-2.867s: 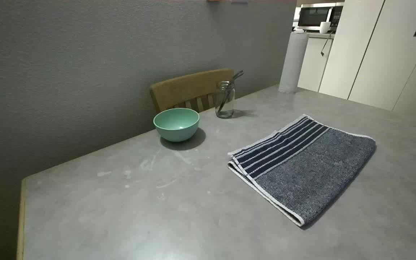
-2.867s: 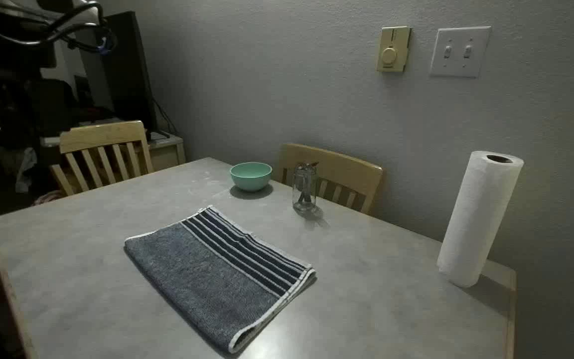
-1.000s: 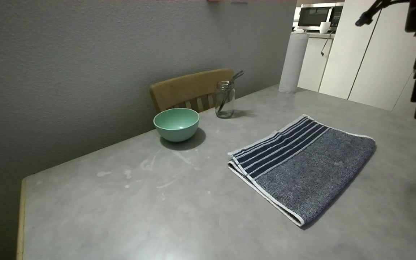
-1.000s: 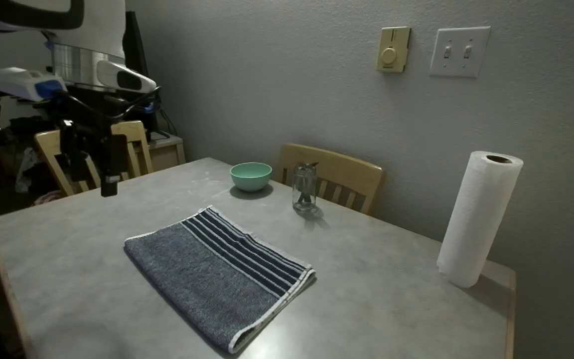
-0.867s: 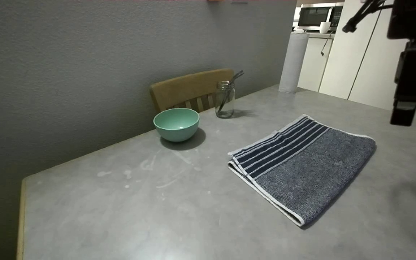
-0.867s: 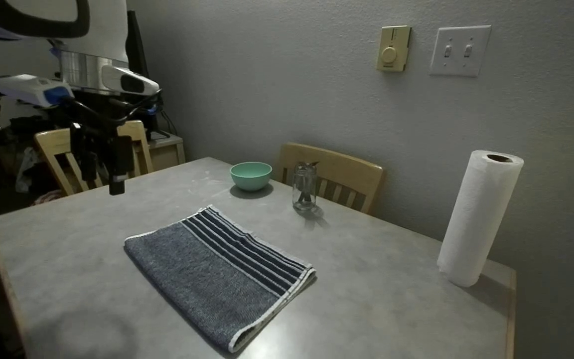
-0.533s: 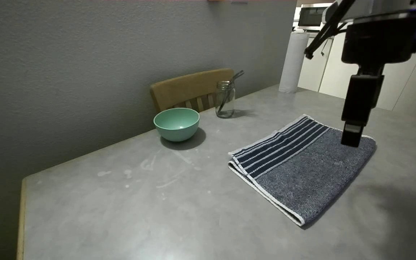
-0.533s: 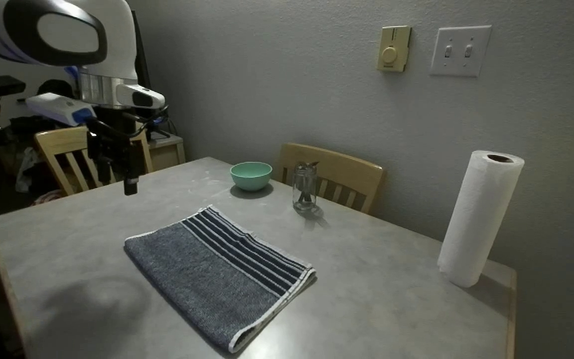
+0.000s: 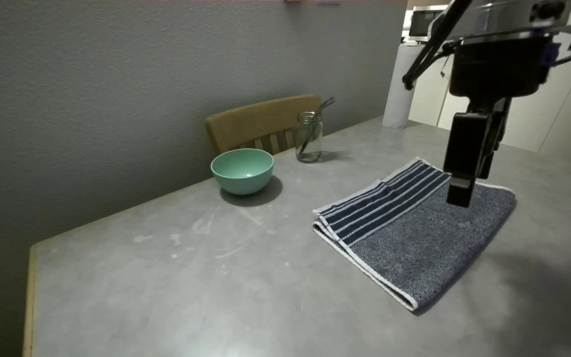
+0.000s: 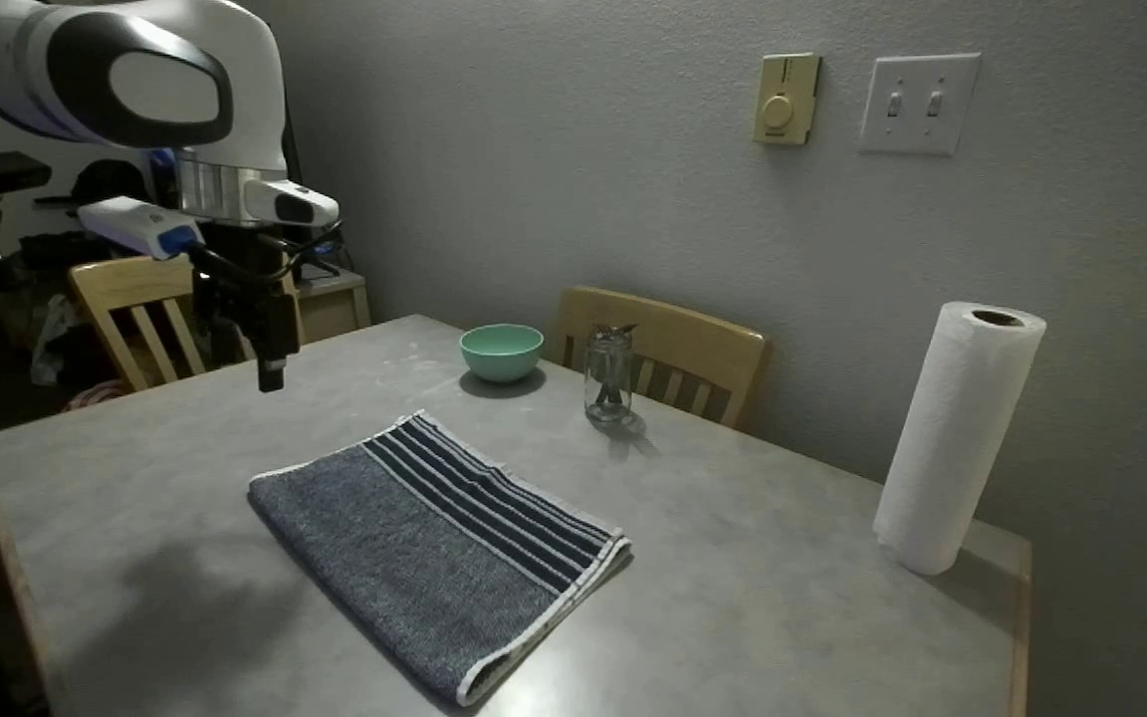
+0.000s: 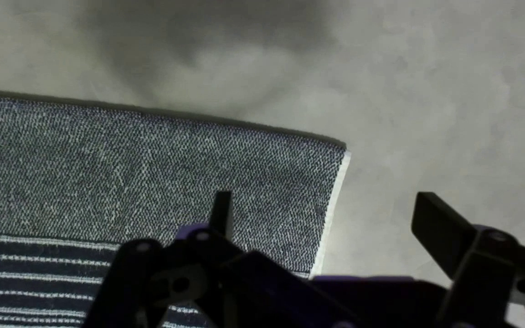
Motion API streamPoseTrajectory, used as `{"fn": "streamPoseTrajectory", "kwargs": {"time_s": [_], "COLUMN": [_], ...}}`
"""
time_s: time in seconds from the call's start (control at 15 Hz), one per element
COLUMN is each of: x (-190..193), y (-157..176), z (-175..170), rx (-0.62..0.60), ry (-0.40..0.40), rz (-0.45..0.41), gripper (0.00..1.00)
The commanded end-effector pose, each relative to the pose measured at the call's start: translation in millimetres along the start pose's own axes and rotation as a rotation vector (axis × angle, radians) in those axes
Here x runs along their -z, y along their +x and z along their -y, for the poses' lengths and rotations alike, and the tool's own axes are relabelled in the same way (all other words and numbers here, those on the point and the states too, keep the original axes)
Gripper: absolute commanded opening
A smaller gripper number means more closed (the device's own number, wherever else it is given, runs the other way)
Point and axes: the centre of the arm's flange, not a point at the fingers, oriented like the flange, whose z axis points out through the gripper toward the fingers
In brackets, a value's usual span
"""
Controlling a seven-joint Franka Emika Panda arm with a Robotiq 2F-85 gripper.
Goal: Fold the towel in half from left to right
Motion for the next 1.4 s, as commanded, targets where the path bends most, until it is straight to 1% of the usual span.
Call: {"fn": "streamPoseTrajectory", "kwargs": {"time_s": [0.0, 0.13, 0.27, 0.33, 0.47, 0.6, 0.67, 0.87, 1.07, 1.33], "x": [-29, -45, -62, -49, -64, -69, -70, -78, -85, -104], "y": [48, 66, 79, 50, 63, 68, 69, 76, 82, 93], "z": [30, 44, 54, 45, 52, 53, 53, 55, 56, 61], "rx": [-0.047, -0.079, -0.072, -0.068, -0.067, -0.068, -0.045, -0.085, -0.094, -0.088], "ry": [-0.027, -0.066, -0.085, -0.068, -0.072, -0.070, -0.058, -0.053, -0.057, -0.072], "rz": [0.004, 0.017, 0.057, 0.026, 0.042, 0.046, 0.050, 0.019, 0.014, 0.043], "gripper": [1.00, 1.00, 1.00, 1.00, 1.00, 1.00, 1.00, 1.00, 1.00, 1.00]}}
